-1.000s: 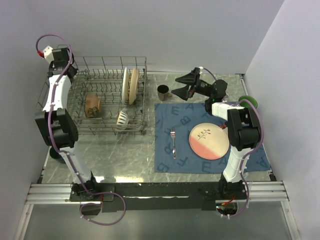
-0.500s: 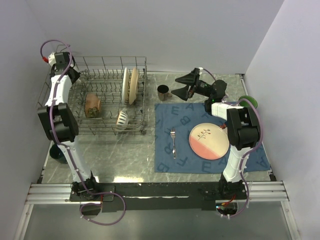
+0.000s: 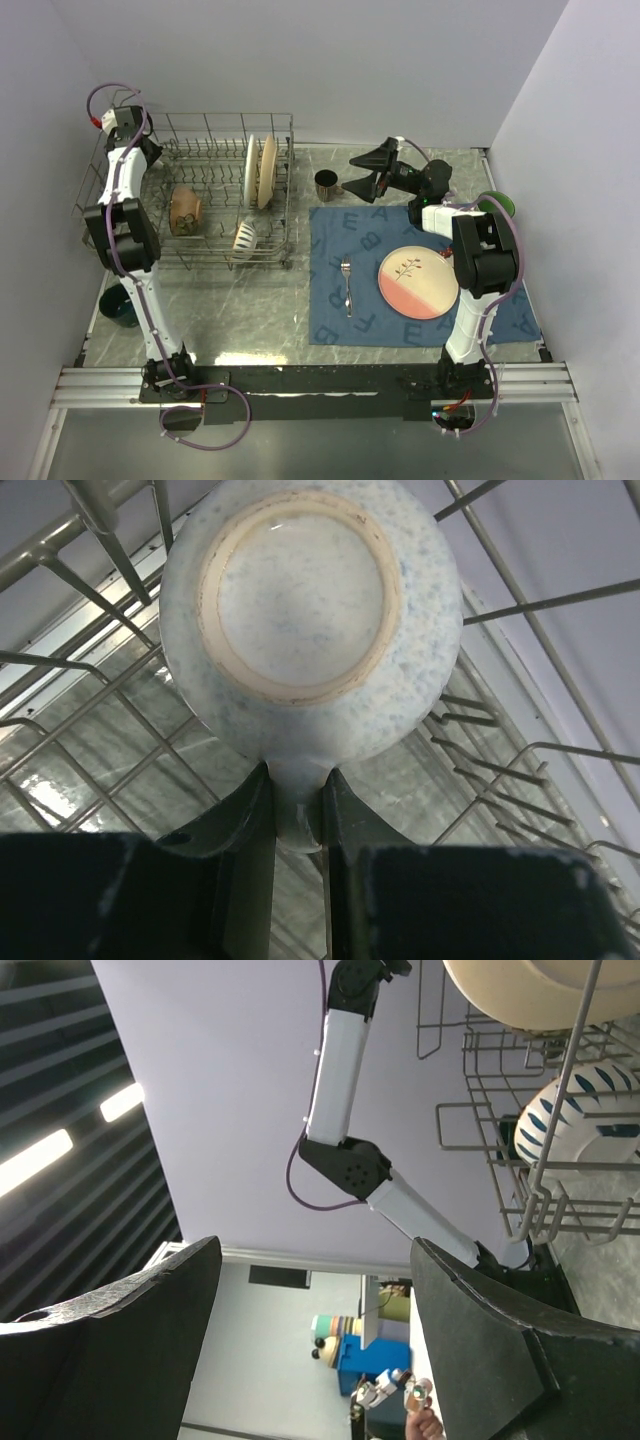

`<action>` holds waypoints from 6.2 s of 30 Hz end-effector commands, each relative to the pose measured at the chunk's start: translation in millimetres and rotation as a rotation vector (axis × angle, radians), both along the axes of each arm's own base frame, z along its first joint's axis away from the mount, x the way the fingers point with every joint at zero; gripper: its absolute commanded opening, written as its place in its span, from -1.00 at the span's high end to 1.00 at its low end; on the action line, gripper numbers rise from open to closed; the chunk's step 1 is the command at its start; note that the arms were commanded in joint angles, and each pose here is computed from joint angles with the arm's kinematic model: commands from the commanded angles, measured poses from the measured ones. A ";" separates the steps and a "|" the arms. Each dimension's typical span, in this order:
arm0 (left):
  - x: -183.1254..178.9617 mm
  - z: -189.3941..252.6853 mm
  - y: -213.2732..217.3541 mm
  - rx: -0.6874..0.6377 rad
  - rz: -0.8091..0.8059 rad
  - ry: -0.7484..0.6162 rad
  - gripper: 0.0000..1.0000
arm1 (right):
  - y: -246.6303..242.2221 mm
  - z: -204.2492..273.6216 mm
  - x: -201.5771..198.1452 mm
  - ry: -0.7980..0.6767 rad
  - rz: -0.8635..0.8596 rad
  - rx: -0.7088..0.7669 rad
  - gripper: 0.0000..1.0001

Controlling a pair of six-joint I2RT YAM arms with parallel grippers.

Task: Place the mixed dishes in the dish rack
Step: Place the cup upside down on the dish rack, then grab a cup with the right arm, then pass the cup from the right arm to the left

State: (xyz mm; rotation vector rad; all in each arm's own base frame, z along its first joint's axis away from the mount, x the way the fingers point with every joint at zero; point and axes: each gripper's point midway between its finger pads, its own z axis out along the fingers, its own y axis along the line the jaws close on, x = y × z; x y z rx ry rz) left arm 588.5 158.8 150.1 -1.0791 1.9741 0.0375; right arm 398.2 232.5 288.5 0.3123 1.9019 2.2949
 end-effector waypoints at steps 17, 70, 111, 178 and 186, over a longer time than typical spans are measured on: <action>6.7 55.0 9.5 -0.029 0.006 -0.153 -0.41 | -1.2 36.3 -15.5 0.052 0.031 0.009 -0.69; -200.4 315.2 -228.4 0.021 -1.107 -0.772 -0.99 | -48.8 -135.2 103.0 -0.773 -0.272 -1.536 -0.45; -198.4 285.0 -249.0 -0.060 -1.173 -0.703 -0.99 | 47.3 -179.7 141.6 -0.930 -0.133 -1.462 1.00; -192.5 305.5 -402.2 -0.343 -1.279 -0.850 0.98 | 112.3 165.3 -59.5 -0.416 0.200 0.308 0.83; -204.6 336.8 -398.4 -0.337 -1.275 -0.859 0.98 | 111.1 159.1 -64.0 -0.443 0.184 0.282 -0.79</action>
